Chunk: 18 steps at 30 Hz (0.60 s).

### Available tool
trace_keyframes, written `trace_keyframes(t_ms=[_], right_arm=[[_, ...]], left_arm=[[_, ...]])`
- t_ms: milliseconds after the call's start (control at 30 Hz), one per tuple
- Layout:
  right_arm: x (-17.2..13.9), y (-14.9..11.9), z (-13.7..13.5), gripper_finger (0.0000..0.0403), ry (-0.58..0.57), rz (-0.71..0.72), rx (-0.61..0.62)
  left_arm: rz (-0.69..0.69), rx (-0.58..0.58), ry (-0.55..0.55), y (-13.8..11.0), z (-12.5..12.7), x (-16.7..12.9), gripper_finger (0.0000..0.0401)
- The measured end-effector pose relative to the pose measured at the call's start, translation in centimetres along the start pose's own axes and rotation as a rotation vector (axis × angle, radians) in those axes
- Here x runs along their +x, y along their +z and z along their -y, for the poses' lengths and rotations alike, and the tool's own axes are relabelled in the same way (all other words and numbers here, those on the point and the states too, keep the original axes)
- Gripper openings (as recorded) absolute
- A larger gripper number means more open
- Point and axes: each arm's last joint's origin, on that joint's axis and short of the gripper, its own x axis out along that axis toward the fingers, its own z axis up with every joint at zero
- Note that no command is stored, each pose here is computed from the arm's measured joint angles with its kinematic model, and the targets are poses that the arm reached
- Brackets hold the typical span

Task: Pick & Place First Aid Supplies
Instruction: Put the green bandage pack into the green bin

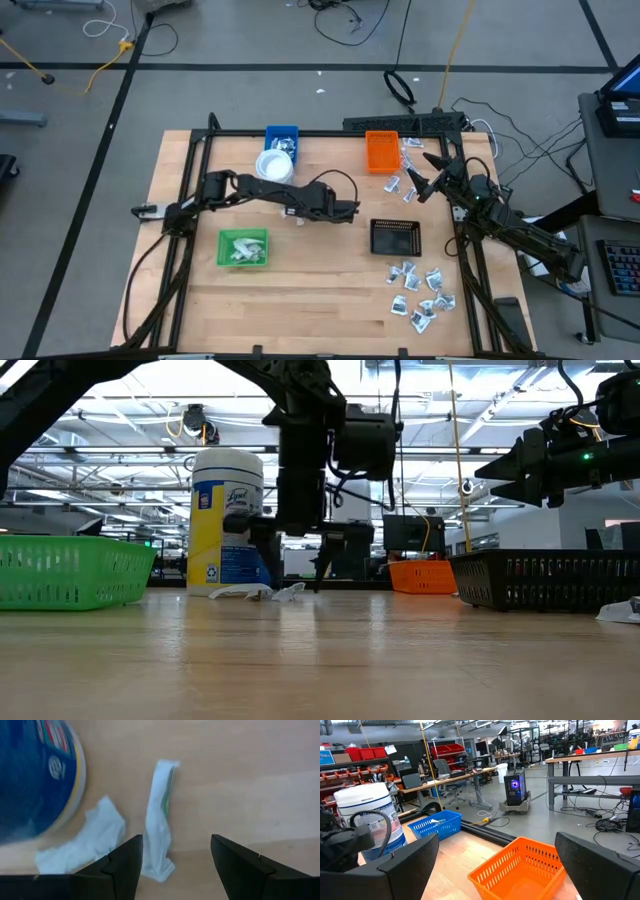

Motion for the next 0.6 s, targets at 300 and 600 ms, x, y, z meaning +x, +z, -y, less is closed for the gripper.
trace_keyframes(t_ms=[300, 600], right_arm=[[0.0, 0.01, 0.0, 0.0393, 0.0, 0.001, 0.0], [0.0, 0.02, 0.0, 0.0393, 0.0, 0.001, 0.0]], left_arm=[[-0.064, 0.015, 0.008, -0.59, -0.33, 0.63, 0.0162], [-0.102, 0.025, 0.001, -0.84, -0.29, 0.57, 0.006]])
